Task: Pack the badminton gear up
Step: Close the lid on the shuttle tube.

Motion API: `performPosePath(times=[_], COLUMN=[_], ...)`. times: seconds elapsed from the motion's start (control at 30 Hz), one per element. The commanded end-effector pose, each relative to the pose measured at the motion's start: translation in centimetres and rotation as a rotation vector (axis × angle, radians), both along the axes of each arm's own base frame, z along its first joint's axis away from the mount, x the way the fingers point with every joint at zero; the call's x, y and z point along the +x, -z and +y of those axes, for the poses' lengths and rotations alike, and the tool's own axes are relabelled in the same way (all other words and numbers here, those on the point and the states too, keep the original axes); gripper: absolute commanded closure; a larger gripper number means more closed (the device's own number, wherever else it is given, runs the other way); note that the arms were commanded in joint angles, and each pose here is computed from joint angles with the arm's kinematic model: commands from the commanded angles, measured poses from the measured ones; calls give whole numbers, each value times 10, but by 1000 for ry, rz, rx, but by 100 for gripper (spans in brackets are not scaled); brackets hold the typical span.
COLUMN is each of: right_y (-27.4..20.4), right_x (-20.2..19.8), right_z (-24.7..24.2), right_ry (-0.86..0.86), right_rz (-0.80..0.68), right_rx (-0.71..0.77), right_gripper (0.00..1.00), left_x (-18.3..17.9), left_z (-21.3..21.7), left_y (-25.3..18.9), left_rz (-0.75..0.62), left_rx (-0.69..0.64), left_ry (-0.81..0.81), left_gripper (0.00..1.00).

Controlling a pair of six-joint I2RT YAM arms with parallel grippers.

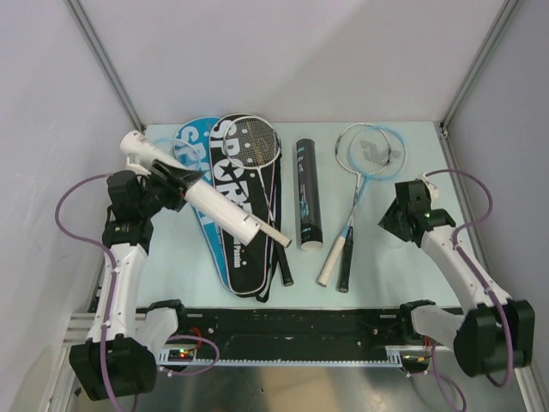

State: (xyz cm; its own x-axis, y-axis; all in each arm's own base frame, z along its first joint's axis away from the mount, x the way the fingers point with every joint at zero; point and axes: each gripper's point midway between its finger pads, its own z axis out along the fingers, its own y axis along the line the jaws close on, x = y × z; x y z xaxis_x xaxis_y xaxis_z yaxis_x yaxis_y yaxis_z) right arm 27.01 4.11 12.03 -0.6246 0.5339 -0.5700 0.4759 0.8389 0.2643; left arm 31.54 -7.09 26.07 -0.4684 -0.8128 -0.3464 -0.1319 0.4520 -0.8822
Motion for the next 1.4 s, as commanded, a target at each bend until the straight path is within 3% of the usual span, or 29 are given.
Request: performPosePath(times=[0.0, 0.43, 0.77, 0.93, 1.1, 1.37], right_y=[26, 98, 109, 83, 41, -50], right_x=[14, 30, 20, 22, 30, 32], right_z=[-7, -9, -11, -18, 7, 62], right_ry=[-97, -222, -220, -220, -325, -544], right_rz=[68, 306, 369, 298, 138, -266], right_rx=[-11, -15, -23, -90, -70, -63], right_gripper=[56, 61, 86, 99, 100, 100], left_x=[-2, -5, -4, -6, -10, -18], left_z=[-2, -8, -4, -9, -16, -14], left_y=[-9, -9, -9, -6, 0, -5], left_rz=[-108, -111, -108, -54, 31, 85], left_rx=[102, 96, 90, -8, -148, -314], left_ry=[33, 72, 50, 32, 23, -74], left_gripper=[71, 71, 71, 70, 70, 69])
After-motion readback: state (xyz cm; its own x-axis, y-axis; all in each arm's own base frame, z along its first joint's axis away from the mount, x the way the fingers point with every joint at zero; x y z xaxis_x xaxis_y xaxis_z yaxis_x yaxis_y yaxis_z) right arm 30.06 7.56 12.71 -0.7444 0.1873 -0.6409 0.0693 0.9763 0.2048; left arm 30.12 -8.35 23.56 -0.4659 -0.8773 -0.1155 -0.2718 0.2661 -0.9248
